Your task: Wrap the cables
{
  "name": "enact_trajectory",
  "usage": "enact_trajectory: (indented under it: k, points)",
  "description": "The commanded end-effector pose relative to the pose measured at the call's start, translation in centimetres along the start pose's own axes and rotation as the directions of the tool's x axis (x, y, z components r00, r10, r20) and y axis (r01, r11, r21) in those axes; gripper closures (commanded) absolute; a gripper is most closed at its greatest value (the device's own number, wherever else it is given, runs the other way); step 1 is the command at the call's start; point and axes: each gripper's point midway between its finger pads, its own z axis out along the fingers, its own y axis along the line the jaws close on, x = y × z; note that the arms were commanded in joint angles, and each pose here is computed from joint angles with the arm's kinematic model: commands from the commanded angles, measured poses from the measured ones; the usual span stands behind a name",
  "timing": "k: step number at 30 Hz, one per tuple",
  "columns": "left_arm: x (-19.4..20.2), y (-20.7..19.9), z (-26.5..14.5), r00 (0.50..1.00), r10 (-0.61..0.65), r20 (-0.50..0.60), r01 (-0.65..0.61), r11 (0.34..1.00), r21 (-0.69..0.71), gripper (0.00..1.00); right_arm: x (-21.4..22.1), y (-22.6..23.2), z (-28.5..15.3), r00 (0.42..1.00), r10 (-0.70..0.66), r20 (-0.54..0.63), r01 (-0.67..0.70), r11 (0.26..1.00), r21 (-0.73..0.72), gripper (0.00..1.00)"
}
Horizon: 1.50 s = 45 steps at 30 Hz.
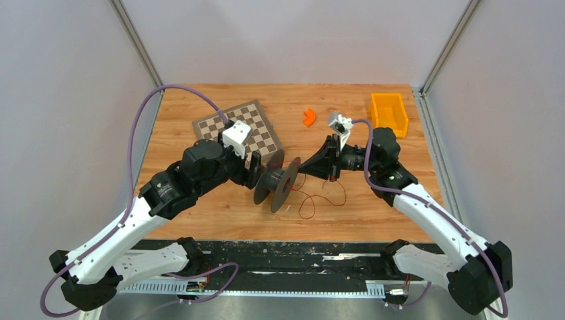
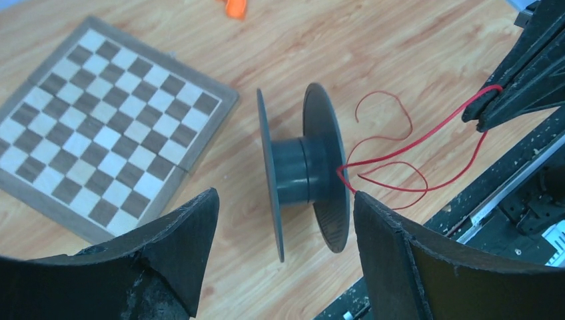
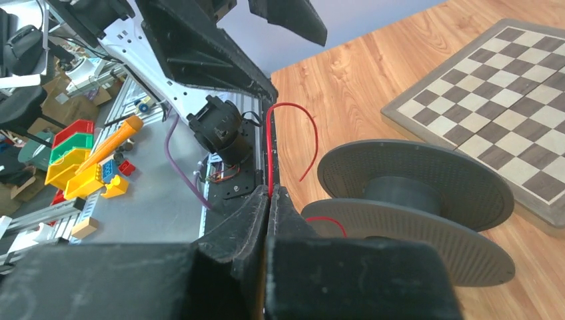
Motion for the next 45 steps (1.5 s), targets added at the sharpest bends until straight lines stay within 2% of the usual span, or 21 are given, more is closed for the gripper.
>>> enact_trajectory:
  k: [1, 11, 22, 28, 30, 32, 45]
  points:
    - [1.7, 0.5, 0.6, 0.997, -0.069, -0.046, 0.068, 0.997, -0.031, 0.18, -0.1, -0.6, 1.8, 0.999, 0.009, 0.043, -0.006, 0.998, -0.064, 1.00]
    - [5.8, 1.7, 2.6, 0.985, -0.133, -0.107, 0.124, 0.988, -0.091, 0.18, 4.2, -4.8, 3.7, 0.995, 0.102, -0.018, -0.102, 0.995, 0.006, 1.00]
    - [7.7, 2.3, 5.4, 0.983, -0.165, -0.086, 0.154, 0.981, -0.116, 0.26, 6.1, -5.9, 3.9, 0.987, 0.158, -0.001, -0.158, 0.987, 0.028, 1.00]
    - [8.1, 1.7, 6.1, 0.982, -0.176, -0.069, 0.171, 0.982, -0.080, 0.35, 6.3, -5.5, 3.9, 0.982, 0.188, 0.025, -0.188, 0.982, 0.005, 1.00]
    - [8.2, 1.5, 6.1, 0.982, -0.179, -0.068, 0.174, 0.982, -0.068, 0.47, 6.5, -5.9, 3.9, 0.982, 0.188, 0.032, -0.189, 0.982, 0.025, 1.00]
    - [8.2, 1.4, 6.0, 0.981, -0.180, -0.067, 0.176, 0.982, -0.063, 0.51, 6.5, -6.3, 3.9, 0.981, 0.189, 0.039, -0.190, 0.981, 0.043, 1.00]
    - [8.7, 1.7, 6.5, 0.984, -0.170, -0.056, 0.166, 0.984, -0.070, 0.49, 6.2, -6.0, 4.0, 0.965, 0.248, 0.080, -0.251, 0.968, 0.022, 1.00]
